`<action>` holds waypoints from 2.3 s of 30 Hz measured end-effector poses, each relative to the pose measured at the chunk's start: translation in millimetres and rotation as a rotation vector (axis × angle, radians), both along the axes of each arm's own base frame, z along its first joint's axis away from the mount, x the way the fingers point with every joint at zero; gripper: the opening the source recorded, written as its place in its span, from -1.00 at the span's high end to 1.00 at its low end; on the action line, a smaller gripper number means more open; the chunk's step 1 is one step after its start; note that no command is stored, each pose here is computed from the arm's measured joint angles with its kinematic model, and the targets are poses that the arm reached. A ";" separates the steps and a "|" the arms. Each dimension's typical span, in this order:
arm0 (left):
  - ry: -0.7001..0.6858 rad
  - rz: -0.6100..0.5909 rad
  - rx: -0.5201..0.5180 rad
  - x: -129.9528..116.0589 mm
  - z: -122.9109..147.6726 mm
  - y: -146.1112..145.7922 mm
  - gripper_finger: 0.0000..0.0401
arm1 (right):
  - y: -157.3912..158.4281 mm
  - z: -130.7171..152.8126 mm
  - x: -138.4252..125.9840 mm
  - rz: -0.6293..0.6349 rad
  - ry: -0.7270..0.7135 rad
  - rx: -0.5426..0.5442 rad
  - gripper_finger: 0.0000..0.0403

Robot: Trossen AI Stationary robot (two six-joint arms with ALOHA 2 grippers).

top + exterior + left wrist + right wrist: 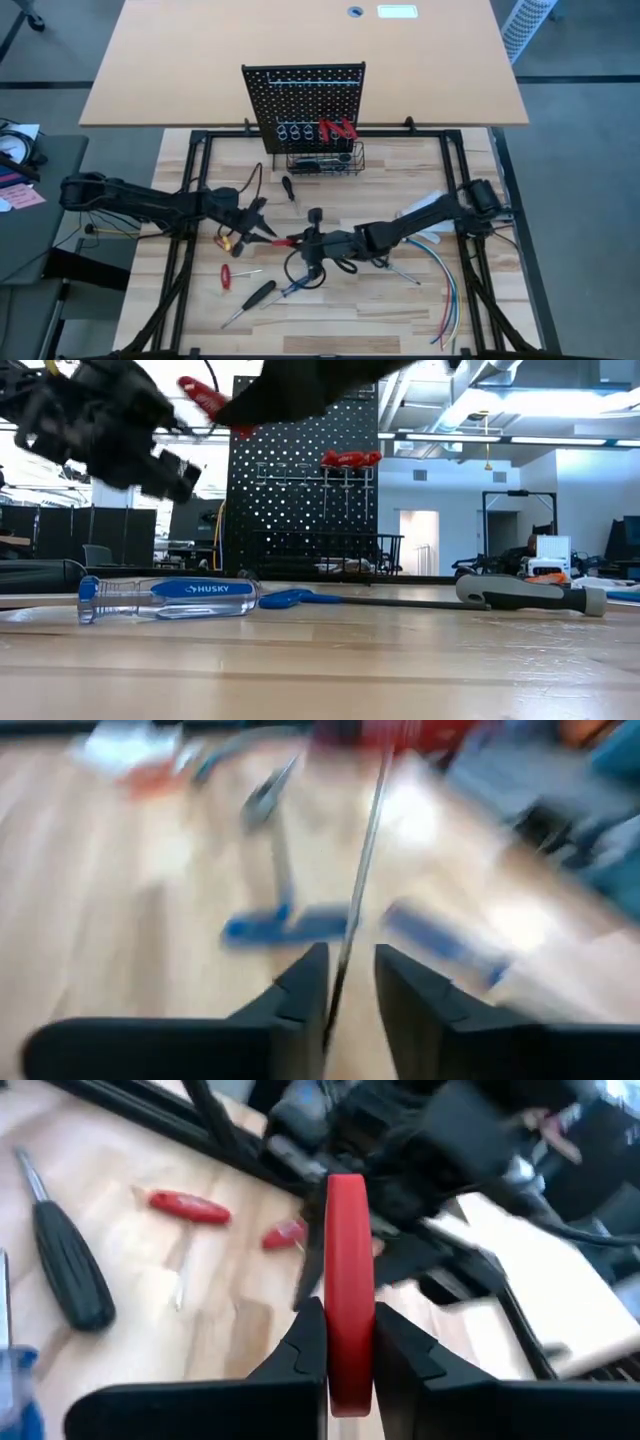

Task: Hang tools onto peg board
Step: Hang the red Allen wrench on the pegboard

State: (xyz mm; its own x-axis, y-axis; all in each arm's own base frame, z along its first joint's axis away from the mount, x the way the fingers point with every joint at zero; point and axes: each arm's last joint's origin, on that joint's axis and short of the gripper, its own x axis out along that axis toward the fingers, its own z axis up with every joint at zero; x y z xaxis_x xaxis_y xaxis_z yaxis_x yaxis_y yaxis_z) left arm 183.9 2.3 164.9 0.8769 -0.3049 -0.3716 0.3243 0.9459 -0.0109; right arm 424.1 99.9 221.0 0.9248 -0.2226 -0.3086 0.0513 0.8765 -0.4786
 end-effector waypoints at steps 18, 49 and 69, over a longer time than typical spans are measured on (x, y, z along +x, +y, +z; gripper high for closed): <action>0.308 0.295 0.068 -18.9 -33.5 9.3 0.31 | -130.6 171.5 -20.5 -0.778 0.069 0.270 0.78; 0.310 0.271 0.050 -18.5 -33.5 3.1 0.32 | -225.4 148.9 1.2 -0.747 0.233 0.391 0.78; 0.316 0.273 0.047 -18.8 -33.9 3.0 0.32 | -226.9 155.5 5.0 -0.666 0.217 0.302 0.05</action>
State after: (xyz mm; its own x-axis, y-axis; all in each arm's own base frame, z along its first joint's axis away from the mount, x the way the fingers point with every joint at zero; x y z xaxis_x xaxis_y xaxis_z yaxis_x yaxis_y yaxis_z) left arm 165.0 5.3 131.0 0.7638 -0.0536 -0.6432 0.0495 0.9985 -0.0244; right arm 429.1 -126.9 376.5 0.5367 -0.5890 -0.6042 0.5472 0.7880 -0.2822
